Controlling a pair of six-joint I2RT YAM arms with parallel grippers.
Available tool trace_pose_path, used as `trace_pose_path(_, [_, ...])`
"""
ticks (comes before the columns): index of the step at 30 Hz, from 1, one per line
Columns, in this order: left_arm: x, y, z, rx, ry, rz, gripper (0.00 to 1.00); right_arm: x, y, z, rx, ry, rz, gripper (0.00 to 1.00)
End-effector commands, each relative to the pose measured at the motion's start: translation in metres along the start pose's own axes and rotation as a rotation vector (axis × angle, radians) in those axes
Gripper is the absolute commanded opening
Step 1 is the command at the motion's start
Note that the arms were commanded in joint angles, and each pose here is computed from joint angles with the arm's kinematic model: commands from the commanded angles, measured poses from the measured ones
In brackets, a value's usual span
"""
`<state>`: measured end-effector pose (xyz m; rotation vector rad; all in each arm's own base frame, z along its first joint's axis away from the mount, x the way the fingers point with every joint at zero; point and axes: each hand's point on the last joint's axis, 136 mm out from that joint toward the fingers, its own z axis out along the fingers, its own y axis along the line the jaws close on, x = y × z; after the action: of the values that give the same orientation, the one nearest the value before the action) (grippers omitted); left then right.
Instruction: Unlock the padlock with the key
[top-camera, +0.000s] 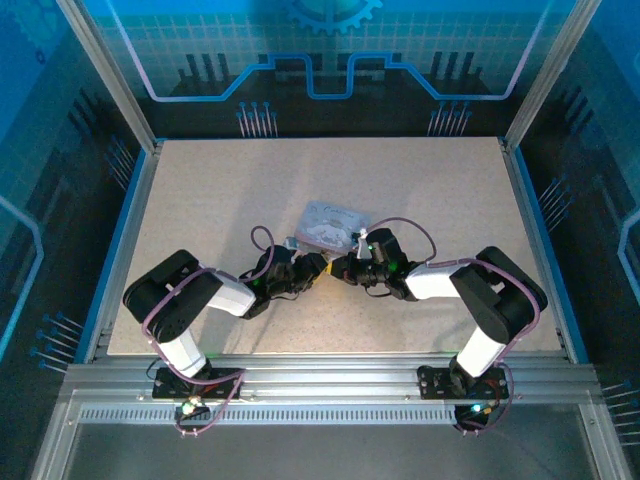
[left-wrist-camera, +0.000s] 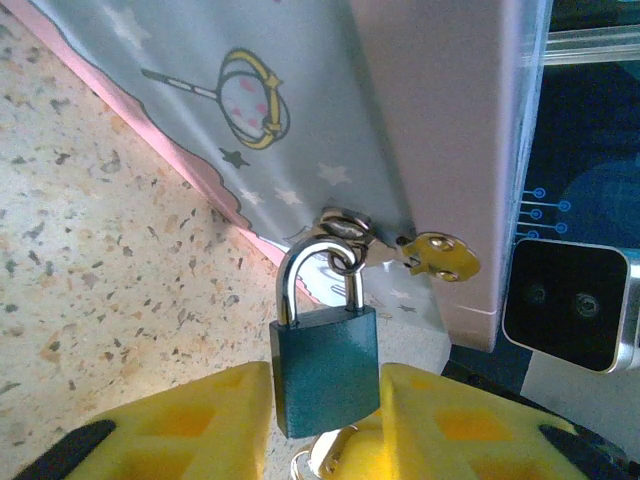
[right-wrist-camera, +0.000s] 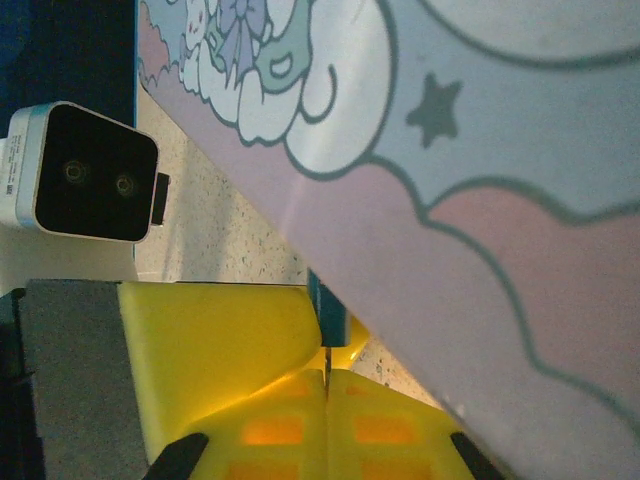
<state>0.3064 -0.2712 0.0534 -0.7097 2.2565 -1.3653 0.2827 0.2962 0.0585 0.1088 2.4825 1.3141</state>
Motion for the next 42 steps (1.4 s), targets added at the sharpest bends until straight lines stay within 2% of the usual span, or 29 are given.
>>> trace_pose_path(1, [-0.001, 0.008, 0.000, -0.012, -0.012, -0.018, 0.30, 0.006, -0.012, 0.000, 0.016, 0.025, 0.061, 0.00])
trace_pose_path(5, [-0.002, 0.006, 0.000, -0.008, -0.016, -0.018, 0.20, 0.005, -0.013, 0.000, 0.017, 0.023, 0.064, 0.01])
trace_pose_path(14, [-0.003, 0.005, 0.001, -0.004, -0.017, -0.018, 0.11, 0.003, -0.014, -0.004, 0.005, 0.010, 0.059, 0.08])
trace_pose_path(31, [-0.003, 0.001, 0.002, -0.002, -0.016, -0.015, 0.08, 0.002, -0.024, -0.023, 0.067, -0.018, -0.001, 0.35])
trace_pose_path(36, [-0.003, 0.002, 0.002, -0.004, -0.016, -0.014, 0.09, -0.001, -0.024, -0.034, 0.115, -0.032, -0.082, 0.40])
trace_pose_path(42, [-0.004, 0.003, 0.000, -0.012, -0.019, -0.013, 0.10, -0.009, -0.021, -0.051, 0.201, -0.054, -0.227, 0.52])
